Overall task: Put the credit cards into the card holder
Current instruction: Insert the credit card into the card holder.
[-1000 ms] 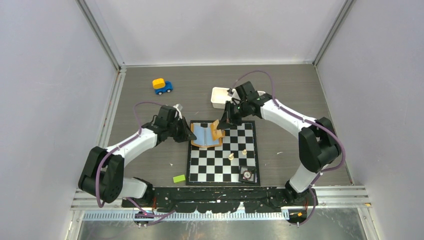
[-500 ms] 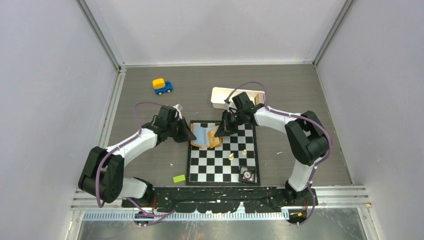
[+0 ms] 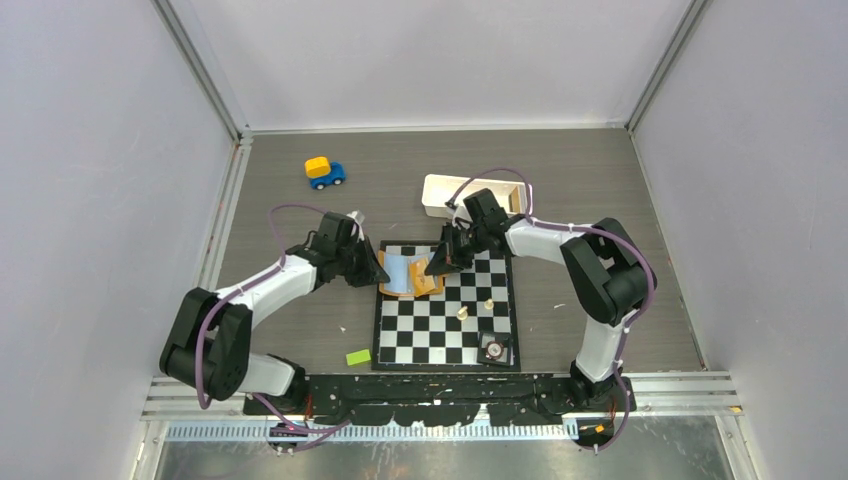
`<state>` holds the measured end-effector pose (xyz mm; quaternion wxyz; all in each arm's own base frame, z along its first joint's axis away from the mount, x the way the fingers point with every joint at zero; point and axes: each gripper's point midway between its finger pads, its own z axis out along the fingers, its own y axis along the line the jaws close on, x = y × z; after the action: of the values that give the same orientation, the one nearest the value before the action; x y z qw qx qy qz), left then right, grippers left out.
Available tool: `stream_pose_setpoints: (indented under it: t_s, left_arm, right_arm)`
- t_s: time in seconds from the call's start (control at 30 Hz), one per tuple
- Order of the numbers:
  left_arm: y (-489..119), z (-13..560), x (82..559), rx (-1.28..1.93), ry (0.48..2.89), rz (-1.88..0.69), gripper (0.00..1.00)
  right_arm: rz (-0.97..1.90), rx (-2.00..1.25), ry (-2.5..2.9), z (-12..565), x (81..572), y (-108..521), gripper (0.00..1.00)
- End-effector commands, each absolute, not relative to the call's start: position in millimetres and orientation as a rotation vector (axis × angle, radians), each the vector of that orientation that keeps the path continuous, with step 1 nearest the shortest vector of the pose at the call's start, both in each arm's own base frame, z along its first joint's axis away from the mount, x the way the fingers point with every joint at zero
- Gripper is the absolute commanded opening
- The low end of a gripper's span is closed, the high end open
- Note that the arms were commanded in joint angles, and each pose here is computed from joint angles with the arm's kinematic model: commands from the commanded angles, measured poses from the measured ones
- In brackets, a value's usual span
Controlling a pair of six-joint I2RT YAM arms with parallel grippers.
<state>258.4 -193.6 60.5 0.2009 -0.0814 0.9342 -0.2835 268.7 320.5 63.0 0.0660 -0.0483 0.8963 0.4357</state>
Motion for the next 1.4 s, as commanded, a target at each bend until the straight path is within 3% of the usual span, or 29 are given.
stream_pose_setpoints:
  t_s: [0.0,1.37]
  left_arm:
    - [-186,54,257,-0.222,2.635,-0.735,0.0]
    - [-174,37,253,-0.273,2.707,-0.634,0.0]
  right_arm:
    - [1.357,-0.191,2.664,63,268,327,0.01]
    - [1.473,-0.263,2.539,88,263,332,0.0]
